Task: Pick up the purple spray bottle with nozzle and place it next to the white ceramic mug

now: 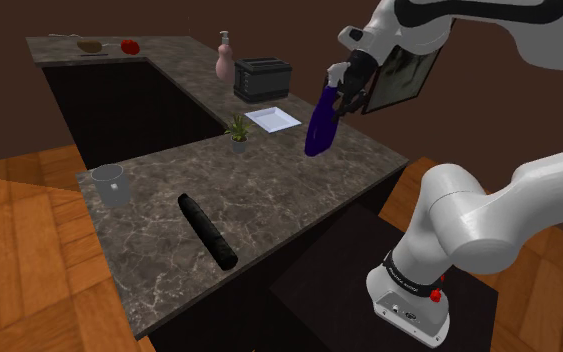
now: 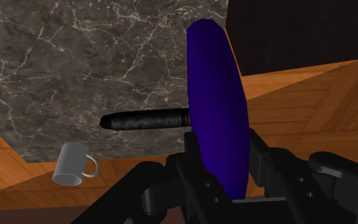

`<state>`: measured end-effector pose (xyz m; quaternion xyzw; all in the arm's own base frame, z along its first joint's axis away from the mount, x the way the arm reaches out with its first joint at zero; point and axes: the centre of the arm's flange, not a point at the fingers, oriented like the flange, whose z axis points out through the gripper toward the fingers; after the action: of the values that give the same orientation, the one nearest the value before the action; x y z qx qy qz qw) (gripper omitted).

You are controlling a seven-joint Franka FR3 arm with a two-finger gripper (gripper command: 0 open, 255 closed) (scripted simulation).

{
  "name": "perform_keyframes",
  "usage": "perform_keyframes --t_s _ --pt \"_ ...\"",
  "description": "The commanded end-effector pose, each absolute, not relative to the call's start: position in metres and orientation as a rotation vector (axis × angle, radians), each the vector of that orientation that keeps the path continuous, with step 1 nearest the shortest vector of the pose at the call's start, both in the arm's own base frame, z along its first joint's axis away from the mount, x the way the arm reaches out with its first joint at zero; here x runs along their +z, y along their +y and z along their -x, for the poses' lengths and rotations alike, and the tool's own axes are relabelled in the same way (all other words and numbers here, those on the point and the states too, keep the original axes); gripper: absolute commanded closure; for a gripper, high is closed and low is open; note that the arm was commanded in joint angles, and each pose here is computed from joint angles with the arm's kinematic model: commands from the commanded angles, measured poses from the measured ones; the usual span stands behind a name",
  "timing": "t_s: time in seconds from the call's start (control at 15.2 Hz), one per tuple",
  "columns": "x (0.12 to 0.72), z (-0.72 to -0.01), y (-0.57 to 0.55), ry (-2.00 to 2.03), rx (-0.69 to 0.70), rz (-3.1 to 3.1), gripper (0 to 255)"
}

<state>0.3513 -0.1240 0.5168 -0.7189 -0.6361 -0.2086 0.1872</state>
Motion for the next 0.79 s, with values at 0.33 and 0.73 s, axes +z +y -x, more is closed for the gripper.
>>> perform_keyframes --t_s 0.33,0.73 --pt "0.554 -0.351 -0.124 -1.790 -0.587 2.023 255" --pt "0.585 -0.351 -0.124 -1.790 -0.587 2.023 255"
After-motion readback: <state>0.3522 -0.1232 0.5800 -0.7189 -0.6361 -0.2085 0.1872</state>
